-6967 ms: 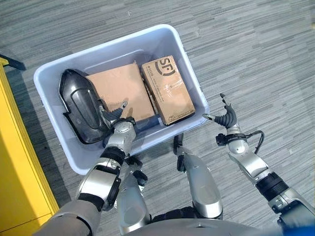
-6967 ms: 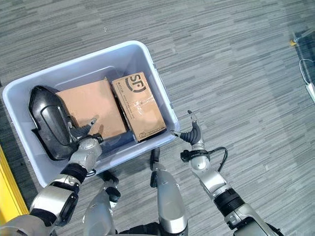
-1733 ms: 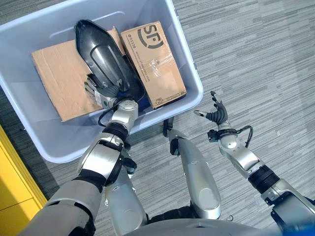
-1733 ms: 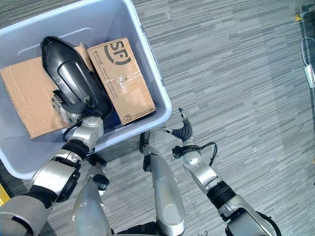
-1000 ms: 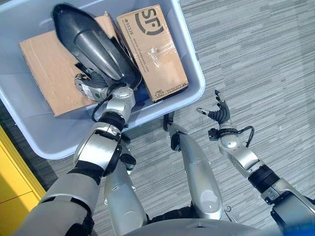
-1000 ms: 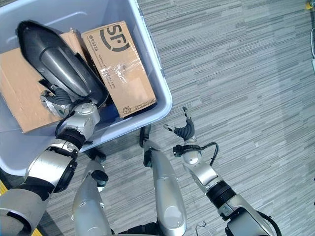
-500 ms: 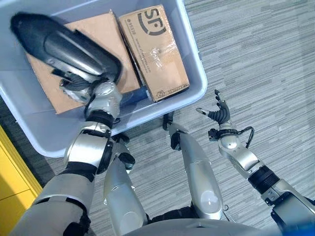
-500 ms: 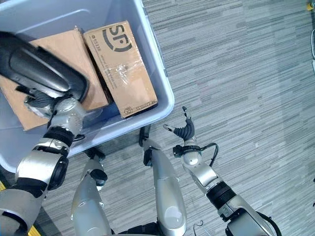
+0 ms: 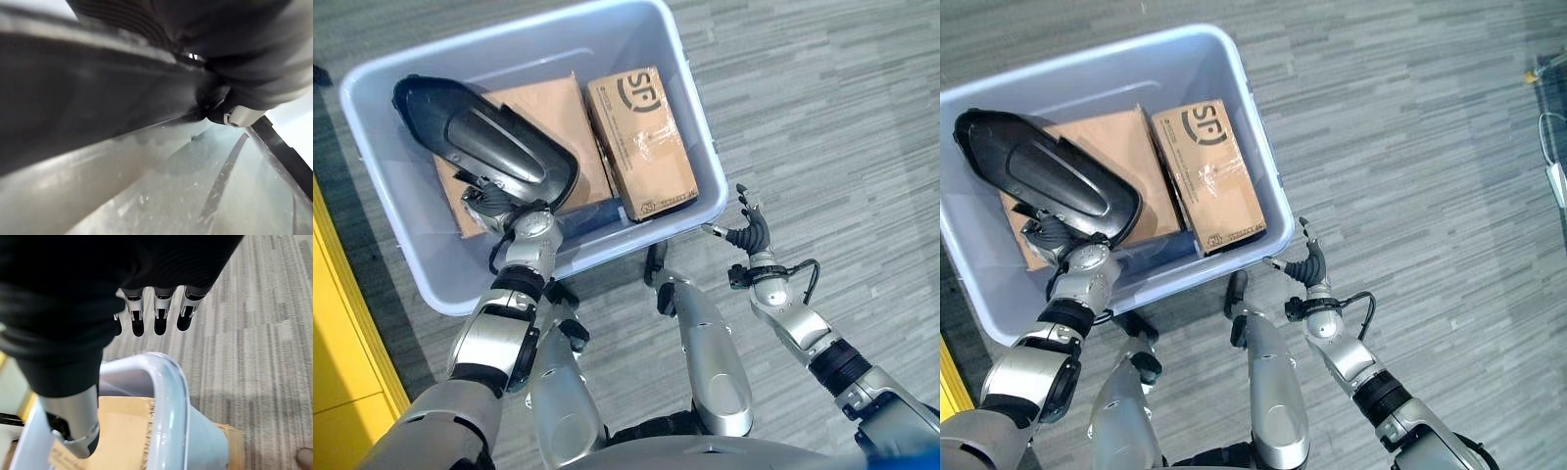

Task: Move parts from the plastic box to the shelf.

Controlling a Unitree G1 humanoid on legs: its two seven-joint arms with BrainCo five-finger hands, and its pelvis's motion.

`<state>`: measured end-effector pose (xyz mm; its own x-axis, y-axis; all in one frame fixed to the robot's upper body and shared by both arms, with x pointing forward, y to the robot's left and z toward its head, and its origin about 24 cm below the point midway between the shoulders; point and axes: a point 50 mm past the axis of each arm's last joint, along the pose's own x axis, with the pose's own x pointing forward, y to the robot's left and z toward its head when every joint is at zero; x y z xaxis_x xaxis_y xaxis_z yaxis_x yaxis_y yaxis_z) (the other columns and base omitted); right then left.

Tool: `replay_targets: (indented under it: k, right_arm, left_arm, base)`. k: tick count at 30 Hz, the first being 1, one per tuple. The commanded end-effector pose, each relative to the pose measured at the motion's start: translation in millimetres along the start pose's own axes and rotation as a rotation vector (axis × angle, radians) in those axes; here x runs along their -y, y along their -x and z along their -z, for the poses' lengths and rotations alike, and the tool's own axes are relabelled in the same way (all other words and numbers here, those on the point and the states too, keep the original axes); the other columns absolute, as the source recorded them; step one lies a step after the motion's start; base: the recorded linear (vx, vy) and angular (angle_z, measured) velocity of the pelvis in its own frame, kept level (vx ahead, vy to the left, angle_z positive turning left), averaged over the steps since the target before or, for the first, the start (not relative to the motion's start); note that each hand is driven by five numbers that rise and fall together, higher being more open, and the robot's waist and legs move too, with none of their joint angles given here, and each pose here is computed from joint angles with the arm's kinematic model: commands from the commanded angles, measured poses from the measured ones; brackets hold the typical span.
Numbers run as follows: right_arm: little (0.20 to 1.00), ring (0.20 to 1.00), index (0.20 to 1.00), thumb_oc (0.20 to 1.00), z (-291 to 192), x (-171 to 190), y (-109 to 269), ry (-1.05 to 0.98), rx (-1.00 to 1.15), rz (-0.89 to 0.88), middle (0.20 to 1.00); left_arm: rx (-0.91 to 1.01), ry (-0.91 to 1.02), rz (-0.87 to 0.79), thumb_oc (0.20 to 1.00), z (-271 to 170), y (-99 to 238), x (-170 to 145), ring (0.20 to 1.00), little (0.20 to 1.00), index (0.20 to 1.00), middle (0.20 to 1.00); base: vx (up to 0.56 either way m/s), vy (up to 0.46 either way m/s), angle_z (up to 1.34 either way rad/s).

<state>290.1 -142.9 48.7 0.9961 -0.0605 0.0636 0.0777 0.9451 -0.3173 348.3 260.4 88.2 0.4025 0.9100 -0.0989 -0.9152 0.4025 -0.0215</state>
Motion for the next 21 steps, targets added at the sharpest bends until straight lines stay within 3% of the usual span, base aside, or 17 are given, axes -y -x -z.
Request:
replay_targets:
  k: [1,12,21]
  right_arm:
    - [1.0,1.0,1.0,1.0,-5,18,6,0.059,0.089,0.002,1.0]
    - [1.0,1.0,1.0,1.0,13,17,25,0.099,0.056,-0.061,1.0]
    - [1.0,1.0,1.0,1.0,27,15,40,0.076,-0.006,-0.134,1.0]
  left_arm:
    - [0.104,0.074,-0.022,0.2,-22,-13,-10,0.2,0.2,0.2,0.2]
    - [0.241,0.005,-0.052,0.2,-18,-21,-33,0.2,0.2,0.2,0.2]
    - [0.335,-0.107,0.231,0.2,21,10,-42,0.2,0.2,0.2,0.2]
  base:
    - [0.05,0.128,-0.07]
    - [0.04,0.068,-0.03]
    - [0.08,0.132,0.06]
